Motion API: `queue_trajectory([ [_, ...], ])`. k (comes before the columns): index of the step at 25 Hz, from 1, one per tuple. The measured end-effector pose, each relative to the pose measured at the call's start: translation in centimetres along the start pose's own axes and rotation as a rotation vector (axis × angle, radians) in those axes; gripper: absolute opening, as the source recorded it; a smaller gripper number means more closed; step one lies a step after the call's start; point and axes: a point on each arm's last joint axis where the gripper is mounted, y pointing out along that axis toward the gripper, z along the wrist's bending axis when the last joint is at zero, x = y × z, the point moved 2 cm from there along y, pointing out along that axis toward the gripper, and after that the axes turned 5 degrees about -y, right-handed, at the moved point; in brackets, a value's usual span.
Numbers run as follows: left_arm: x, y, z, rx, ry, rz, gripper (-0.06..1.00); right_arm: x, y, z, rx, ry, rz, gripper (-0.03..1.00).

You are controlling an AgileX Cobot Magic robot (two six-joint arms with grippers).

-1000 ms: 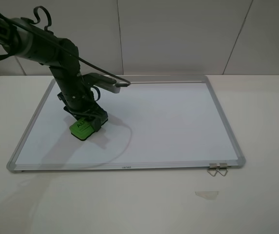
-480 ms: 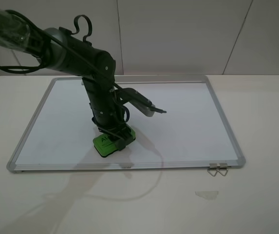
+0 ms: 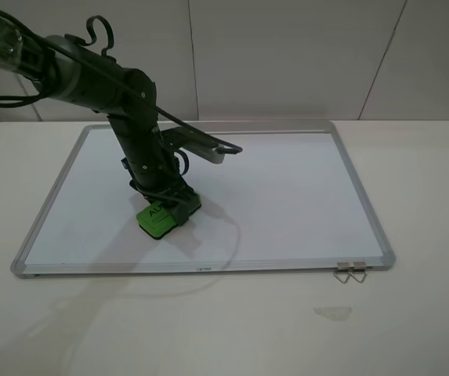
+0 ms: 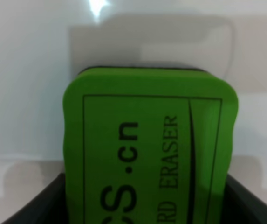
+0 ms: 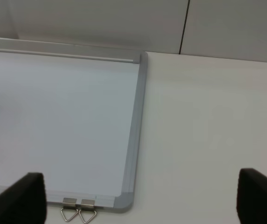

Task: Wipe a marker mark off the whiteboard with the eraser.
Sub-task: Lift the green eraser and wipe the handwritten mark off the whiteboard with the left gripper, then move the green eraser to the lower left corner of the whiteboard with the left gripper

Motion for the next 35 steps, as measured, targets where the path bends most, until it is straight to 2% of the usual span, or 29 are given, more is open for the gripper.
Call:
queue_trajectory([
  [2,-0.1,-0.2,1.8,0.004,-0.057,-0.011,0.60,0.0,0.0,0.0,0.000,0.000,0.000,0.81],
  [5,-0.3,-0.3,3.2,0.008,-0.090,-0.006,0.60,0.0,0.0,0.0,0.000,0.000,0.000,0.81],
  [11,-0.8,-0.9,3.2,0.004,-0.118,0.033,0.60,0.0,0.0,0.0,0.000,0.000,0.000,0.81],
  [14,-1.2,-2.4,3.3,0.004,-0.207,0.053,0.60,0.0,0.0,0.0,0.000,0.000,0.000,0.81],
  [21,-2.1,-9.0,5.2,0.053,-0.503,-0.044,0.60,0.0,0.0,0.0,0.000,0.000,0.000,0.81],
  [27,-5.5,-10.2,7.6,0.140,-0.692,-0.021,0.60,0.0,0.0,0.0,0.000,0.000,0.000,0.81],
  [30,-7.8,-9.7,8.3,0.170,-0.748,0.012,0.60,0.0,0.0,0.0,0.000,0.000,0.000,0.81],
  [35,-10.3,-8.1,7.8,0.171,-0.776,0.004,0.60,0.0,0.0,0.0,0.000,0.000,0.000,0.81],
])
